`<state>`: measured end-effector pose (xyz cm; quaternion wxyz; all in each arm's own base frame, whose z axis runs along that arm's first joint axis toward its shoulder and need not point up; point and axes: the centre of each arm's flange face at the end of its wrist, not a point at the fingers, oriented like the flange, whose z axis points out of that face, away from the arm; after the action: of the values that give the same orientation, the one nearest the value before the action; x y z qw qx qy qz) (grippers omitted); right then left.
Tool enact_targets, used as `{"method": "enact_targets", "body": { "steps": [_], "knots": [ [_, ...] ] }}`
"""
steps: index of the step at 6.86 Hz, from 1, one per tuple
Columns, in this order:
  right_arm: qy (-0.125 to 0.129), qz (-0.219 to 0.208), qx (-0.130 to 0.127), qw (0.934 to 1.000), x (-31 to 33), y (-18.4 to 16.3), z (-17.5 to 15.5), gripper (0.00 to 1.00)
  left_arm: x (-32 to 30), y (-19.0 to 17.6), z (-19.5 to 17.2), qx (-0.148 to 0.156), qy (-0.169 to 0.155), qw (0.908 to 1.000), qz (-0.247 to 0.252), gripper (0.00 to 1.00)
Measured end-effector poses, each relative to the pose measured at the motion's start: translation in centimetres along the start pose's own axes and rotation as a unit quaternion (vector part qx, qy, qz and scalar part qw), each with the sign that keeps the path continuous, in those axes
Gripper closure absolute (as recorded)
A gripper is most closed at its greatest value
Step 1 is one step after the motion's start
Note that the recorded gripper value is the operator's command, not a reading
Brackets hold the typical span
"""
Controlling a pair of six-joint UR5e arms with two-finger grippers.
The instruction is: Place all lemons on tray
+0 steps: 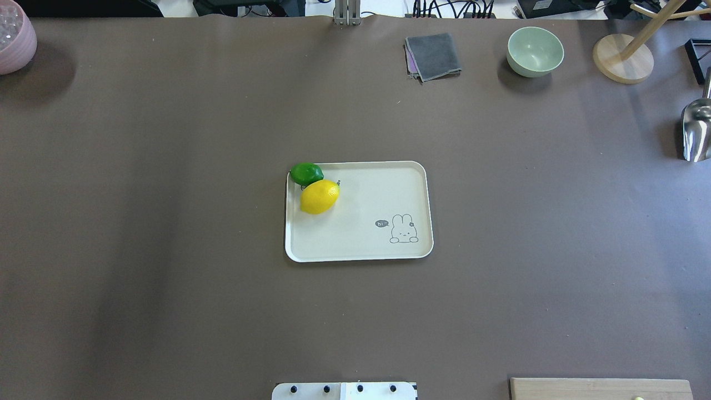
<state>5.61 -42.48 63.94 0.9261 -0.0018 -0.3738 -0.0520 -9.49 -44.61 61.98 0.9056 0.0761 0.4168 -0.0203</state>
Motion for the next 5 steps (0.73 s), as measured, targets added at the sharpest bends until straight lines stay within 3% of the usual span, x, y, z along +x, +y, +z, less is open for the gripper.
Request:
{"method": "enact_targets", "body": {
  "steps": [5],
  "knots": [
    [-0.001,-0.002,-0.003,1.0,-0.24,-0.04,0.28,0.0,-0.04,0.02,0.04,-0.001,0.0,1.0,-0.001,0.0]
  ]
}}
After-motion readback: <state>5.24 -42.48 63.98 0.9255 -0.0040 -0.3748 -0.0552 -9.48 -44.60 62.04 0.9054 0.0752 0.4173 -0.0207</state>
